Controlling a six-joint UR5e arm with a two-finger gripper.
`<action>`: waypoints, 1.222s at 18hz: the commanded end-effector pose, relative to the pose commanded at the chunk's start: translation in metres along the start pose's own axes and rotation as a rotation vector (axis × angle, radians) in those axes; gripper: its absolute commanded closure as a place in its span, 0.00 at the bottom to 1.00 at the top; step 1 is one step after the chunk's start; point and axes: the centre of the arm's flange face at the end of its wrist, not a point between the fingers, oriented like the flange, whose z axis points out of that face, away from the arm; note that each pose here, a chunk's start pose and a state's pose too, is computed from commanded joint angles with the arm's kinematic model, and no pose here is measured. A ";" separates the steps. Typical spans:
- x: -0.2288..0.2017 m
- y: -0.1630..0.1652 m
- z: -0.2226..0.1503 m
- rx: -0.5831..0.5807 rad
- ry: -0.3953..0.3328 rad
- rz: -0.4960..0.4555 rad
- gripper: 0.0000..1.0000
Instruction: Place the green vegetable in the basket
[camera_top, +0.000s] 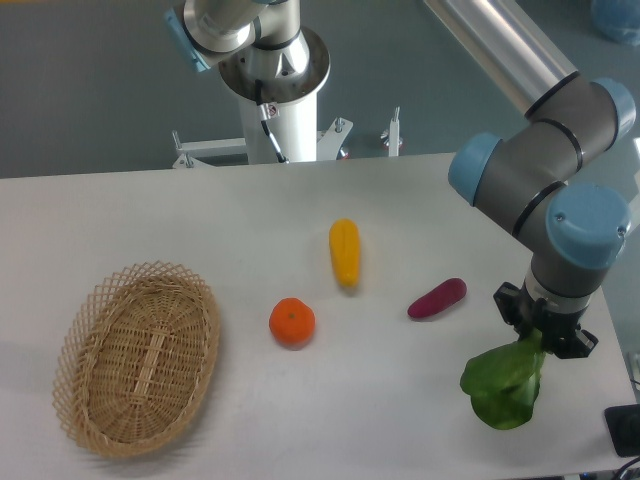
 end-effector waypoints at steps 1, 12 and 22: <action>0.000 0.000 0.001 0.000 0.002 0.000 0.81; 0.000 0.000 0.000 0.000 0.000 -0.006 0.81; 0.000 0.000 -0.001 0.047 0.009 -0.035 0.81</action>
